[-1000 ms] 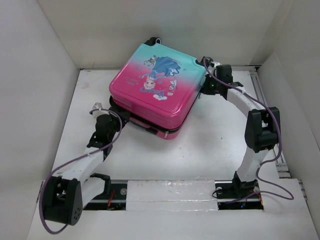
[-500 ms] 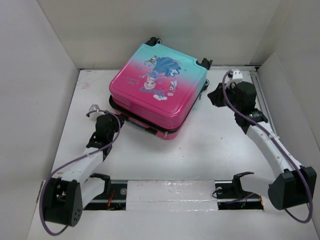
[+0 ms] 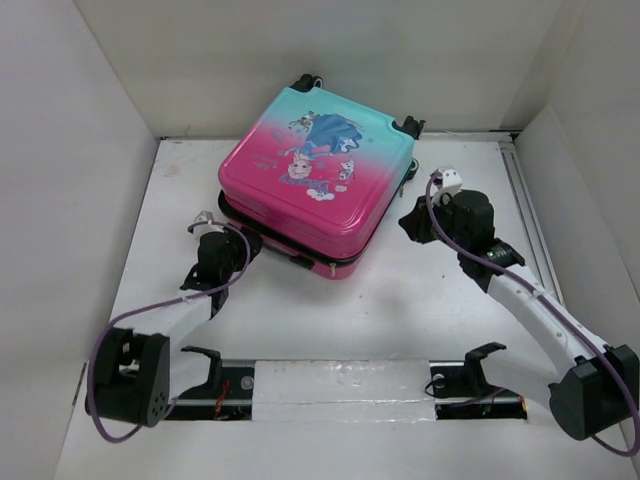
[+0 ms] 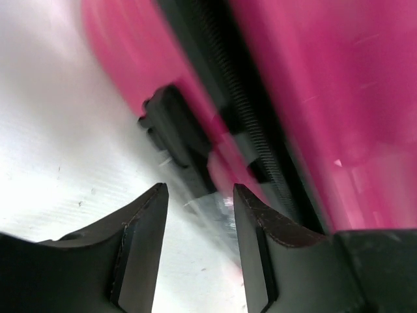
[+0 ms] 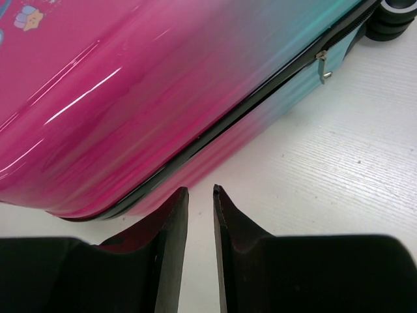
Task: Pack the luggage
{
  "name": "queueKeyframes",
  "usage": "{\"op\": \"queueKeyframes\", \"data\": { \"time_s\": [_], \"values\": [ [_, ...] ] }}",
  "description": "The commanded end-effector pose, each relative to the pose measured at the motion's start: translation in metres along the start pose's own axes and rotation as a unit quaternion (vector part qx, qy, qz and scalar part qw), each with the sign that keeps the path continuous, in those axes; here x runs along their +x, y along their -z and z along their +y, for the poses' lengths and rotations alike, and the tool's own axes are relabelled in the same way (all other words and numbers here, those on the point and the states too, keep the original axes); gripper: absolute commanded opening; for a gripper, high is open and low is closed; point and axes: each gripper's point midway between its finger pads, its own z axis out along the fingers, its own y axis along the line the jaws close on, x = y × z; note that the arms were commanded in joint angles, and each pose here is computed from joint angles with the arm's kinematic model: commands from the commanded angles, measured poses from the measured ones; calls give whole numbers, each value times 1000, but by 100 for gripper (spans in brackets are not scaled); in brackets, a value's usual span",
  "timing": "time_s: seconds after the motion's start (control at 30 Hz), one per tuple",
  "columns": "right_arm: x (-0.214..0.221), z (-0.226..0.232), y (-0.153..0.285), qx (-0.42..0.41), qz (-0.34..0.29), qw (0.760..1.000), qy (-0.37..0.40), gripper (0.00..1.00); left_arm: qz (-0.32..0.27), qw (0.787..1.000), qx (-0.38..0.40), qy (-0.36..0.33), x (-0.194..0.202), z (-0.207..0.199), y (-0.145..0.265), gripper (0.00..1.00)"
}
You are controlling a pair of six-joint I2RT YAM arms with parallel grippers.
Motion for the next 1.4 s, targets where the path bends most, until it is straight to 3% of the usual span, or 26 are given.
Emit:
{"op": "queueKeyframes", "data": {
  "time_s": [0.0, 0.2, 0.3, 0.33, 0.37, 0.57, 0.67, 0.77, 0.87, 0.93, 1.0, 1.1, 1.23, 1.37],
  "values": [
    [-11, 12, 3, -14, -28, 999, 17, 28, 30, 999, 27, -17, 8, -13, -12, 41],
    [-3, 23, 11, -28, -31, 999, 19, 28, 41, 999, 11, -16, 22, -3, -26, 37],
    [7, 34, 13, -44, -23, 999, 13, 28, 54, 998, 18, -26, 38, -12, -27, 21],
    [13, 34, 12, -42, -17, 999, 14, 28, 63, 997, 22, -31, 45, -16, -28, 7],
    [11, 38, 14, -48, -21, 999, 17, 28, 66, 997, 24, -31, 50, -20, -27, 0],
    [31, 44, 32, -44, -5, 999, 14, 28, 134, 986, 67, -67, 124, -56, -5, 0],
    [49, 57, 48, -72, 1, 997, 13, 37, 170, 978, 89, -80, 163, -73, 19, 0],
    [84, 69, 50, -98, 51, 994, 12, 41, 170, 978, 101, -71, 168, -83, 27, 0],
    [105, 50, 44, -32, 63, 997, -15, 45, 187, 973, 118, -66, 180, -91, 42, 0],
    [115, 25, 44, 39, 56, 997, -40, 52, 189, 972, 121, -64, 188, -94, 48, 0],
    [102, 11, 48, 79, -1, 993, -86, 52, 192, 970, 130, -65, 192, -103, 57, 0],
    [101, 1, 54, 93, -41, 989, -111, 52, 186, 970, 145, -57, 185, -113, 62, 0],
    [111, -19, 62, 148, -31, 982, -114, 52, 175, 970, 157, -62, 174, -119, 69, 0],
    [113, -17, 53, 138, -39, 983, -114, 54, 168, 970, 162, -64, 167, -119, 74, 0]
  ]
}}
